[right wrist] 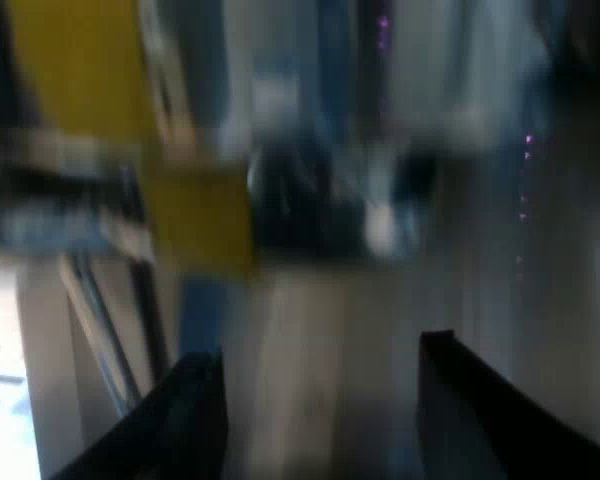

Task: Put the handle in the coffee machine

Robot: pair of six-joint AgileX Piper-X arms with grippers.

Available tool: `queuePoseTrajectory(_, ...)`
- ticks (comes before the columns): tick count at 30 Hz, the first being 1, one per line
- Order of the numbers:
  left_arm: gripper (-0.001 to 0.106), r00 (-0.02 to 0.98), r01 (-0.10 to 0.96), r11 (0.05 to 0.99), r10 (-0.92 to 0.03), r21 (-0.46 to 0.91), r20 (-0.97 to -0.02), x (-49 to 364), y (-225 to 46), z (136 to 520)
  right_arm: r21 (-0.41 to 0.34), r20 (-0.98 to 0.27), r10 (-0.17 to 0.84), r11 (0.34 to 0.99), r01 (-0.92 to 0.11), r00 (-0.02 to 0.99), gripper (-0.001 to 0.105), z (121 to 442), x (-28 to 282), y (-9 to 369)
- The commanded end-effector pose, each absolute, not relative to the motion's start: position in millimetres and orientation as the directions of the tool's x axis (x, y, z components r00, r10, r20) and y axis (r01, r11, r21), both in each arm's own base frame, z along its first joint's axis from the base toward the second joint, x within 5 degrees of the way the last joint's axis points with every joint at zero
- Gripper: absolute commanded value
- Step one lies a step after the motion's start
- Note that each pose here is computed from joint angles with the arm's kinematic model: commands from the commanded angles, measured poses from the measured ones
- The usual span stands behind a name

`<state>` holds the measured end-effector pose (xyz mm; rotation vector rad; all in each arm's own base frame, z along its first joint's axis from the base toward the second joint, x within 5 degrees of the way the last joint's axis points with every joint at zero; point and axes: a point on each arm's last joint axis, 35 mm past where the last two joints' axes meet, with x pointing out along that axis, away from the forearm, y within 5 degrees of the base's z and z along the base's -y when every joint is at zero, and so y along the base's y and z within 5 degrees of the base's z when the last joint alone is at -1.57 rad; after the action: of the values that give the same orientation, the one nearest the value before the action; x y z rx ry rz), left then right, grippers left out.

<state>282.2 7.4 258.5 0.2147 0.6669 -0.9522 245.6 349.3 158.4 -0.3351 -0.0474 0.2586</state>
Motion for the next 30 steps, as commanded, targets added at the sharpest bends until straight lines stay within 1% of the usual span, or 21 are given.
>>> queuePoseTrajectory(1, 0.0, 0.419, 0.839, 0.537, -0.742, -0.09, -0.524, 284.8, 5.5, 277.5, -0.329, 0.04, 0.262, 0.915, -0.235, 0.964, 0.045, 168.5, 250.5, 354.1)
queuePoseTrajectory(2, 0.0, 0.418, 0.839, 0.537, -0.742, -0.09, -0.524, 284.7, 5.5, 277.4, -0.327, 0.042, 0.261, 0.915, -0.234, 0.964, 0.045, 169.3, 250.8, 354.6)
queuePoseTrajectory(5, 0.0, 0.418, 0.839, 0.537, -0.742, -0.092, -0.524, 284.6, 5.4, 277.3, -0.34, 0.043, 0.257, 0.913, -0.227, 0.966, 0.031, 169.7, 251.3, 354.4)
queuePoseTrajectory(6, 0.0, 0.418, 0.839, 0.537, -0.742, -0.092, -0.524, 284.6, 5.4, 277.3, -0.34, 0.043, 0.257, 0.913, -0.227, 0.966, 0.031, 169.7, 251.3, 354.4)
queuePoseTrajectory(7, 0.0, 0.418, 0.839, 0.537, -0.742, -0.092, -0.524, 284.6, 5.4, 277.3, -0.34, 0.043, 0.261, 0.911, -0.231, 0.964, 0.027, 169.7, 251.3, 354.6)
queuePoseTrajectory(11, 0.0, 0.418, 0.839, 0.537, -0.742, -0.092, -0.524, 284.6, 5.4, 277.3, -0.33, 0.054, 0.258, 0.916, -0.226, 0.965, 0.027, 171.2, 251.3, 354.4)
queuePoseTrajectory(14, 0.0, 0.418, 0.839, 0.537, -0.742, -0.092, -0.524, 284.6, 5.4, 277.3, -0.294, 0.094, 0.247, 0.932, -0.21, 0.965, 0.027, 176.6, 252.2, 353.0)
queuePoseTrajectory(22, 0.0, 0.419, 0.835, 0.543, -0.734, -0.092, -0.534, 284.3, 5.7, 276.8, -0.244, 0.146, 0.238, 0.949, -0.198, 0.96, 0.027, 186.8, 253.8, 354.2)
queuePoseTrajectory(30, 0.0, 0.42, 0.834, 0.545, -0.732, -0.091, -0.536, 284.3, 5.7, 276.7, -0.229, 0.162, 0.228, 0.955, -0.188, 0.96, 0.027, 193.6, 256.1, 357.5)
